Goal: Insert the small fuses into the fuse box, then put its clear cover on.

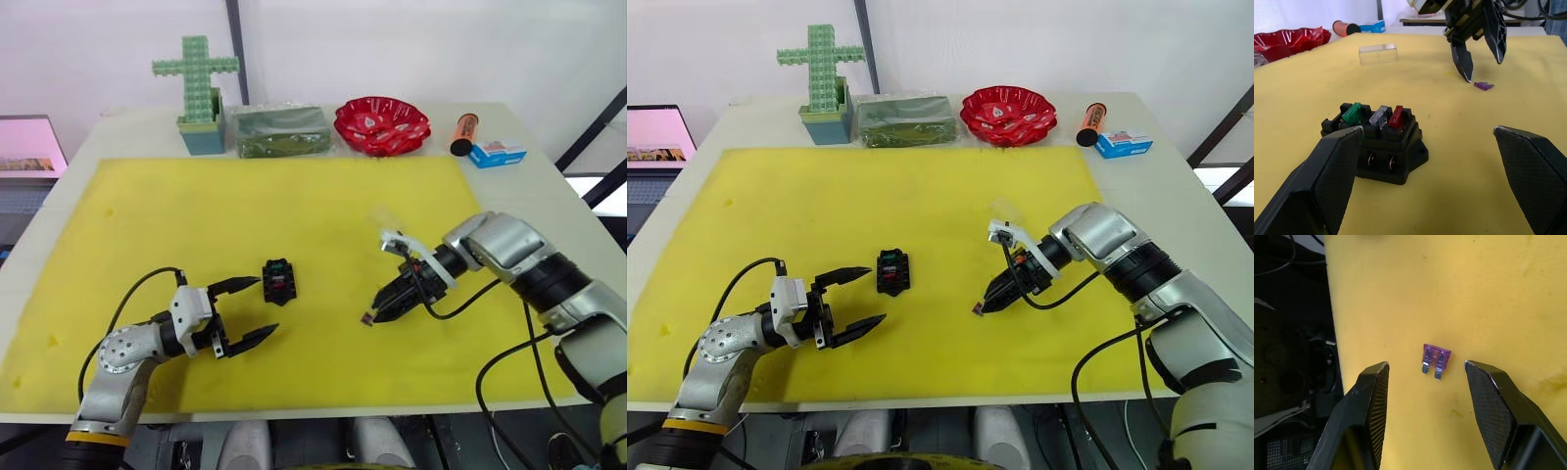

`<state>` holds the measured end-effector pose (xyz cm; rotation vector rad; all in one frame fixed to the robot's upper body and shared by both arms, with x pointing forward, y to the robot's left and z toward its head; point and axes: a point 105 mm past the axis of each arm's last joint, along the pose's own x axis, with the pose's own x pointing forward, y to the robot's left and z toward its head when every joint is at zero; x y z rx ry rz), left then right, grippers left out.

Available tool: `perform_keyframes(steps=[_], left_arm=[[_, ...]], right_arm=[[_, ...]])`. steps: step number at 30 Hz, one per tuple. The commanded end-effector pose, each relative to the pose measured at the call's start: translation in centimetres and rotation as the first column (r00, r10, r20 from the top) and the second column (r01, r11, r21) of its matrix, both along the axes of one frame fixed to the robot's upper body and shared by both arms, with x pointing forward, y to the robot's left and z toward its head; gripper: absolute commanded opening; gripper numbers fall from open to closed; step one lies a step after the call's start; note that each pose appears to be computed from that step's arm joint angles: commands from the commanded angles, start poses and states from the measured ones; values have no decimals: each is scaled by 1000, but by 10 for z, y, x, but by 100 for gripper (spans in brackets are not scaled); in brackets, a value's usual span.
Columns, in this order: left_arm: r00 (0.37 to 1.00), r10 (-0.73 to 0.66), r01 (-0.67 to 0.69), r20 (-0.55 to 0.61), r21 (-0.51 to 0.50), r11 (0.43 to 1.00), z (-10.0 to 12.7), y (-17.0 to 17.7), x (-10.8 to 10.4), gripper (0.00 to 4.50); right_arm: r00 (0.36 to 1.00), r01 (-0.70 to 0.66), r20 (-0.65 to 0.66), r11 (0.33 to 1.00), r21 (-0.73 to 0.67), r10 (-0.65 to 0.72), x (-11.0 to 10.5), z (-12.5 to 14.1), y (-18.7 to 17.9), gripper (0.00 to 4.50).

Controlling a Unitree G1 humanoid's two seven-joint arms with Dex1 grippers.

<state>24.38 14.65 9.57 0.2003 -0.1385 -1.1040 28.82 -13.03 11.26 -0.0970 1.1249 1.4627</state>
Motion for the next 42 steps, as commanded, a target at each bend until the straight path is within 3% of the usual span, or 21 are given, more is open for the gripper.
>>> perform_keyframes(steps=[1,4,7,13,21,26,31,38,42], left_arm=[[999,-15,15,42,2,1000,9,-3,-1,450],[999,-15,15,42,3,1000,9,-3,-1,450],[999,-14,14,42,3,1000,8,-3,-1,450],[999,-17,16,42,5,1000,8,-4,-2,450],[999,-16,15,41,3,1000,7,-5,-3,450],[999,-15,15,42,2,1000,8,-5,-3,450],[999,-11,11,42,0,1000,7,-4,-5,450],[999,-8,8,34,-5,1000,6,-4,-5,450],[999,-13,14,34,-8,1000,6,-5,-3,450]], right_arm=[[999,-47,5,999,-3,47,-1,6,2,254],[999,-43,1,999,-18,43,2,0,1,254],[999,-39,-2,999,-18,39,5,-4,5,204],[999,-21,-25,1000,-13,21,7,-9,11,4],[1000,-3,-19,999,-32,2,7,-15,3,4],[986,132,-113,990,46,-126,2,6,8,4],[895,377,-299,919,113,-330,-21,22,4,4],[838,511,-314,843,167,-446,-72,7,-16,4],[773,626,-291,750,212,-563,-78,2,-3,4]])
